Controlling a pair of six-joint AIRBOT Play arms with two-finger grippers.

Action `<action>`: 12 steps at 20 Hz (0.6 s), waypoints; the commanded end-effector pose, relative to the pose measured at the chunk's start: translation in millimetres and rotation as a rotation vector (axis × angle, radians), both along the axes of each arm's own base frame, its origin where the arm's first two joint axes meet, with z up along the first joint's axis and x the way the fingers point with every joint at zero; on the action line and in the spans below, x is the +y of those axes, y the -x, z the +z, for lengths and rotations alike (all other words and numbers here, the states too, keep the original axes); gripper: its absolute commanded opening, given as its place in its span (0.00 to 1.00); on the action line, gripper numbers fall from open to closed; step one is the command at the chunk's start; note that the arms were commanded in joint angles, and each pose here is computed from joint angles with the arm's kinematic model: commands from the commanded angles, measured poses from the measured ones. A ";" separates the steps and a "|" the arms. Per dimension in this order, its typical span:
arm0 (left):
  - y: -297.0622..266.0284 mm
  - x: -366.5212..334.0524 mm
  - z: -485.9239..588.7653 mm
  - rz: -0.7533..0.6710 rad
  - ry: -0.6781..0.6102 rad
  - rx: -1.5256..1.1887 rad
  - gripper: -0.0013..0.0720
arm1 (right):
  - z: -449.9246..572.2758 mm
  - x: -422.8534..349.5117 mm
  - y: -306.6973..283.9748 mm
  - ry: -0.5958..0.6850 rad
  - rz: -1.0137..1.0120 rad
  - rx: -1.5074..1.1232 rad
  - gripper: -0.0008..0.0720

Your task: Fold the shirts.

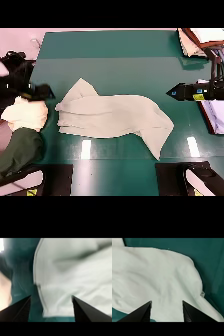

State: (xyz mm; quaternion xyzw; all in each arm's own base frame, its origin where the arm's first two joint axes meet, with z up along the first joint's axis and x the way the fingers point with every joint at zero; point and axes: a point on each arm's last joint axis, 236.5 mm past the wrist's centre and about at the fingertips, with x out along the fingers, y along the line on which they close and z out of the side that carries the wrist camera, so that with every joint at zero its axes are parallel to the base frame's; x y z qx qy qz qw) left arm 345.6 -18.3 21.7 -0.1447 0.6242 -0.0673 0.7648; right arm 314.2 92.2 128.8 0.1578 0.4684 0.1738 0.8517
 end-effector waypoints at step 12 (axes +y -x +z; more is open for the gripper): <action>95.2 -47.8 -97.7 0.052 0.153 0.080 0.82 | 3.1 1.1 3.6 -0.001 0.007 -0.006 0.61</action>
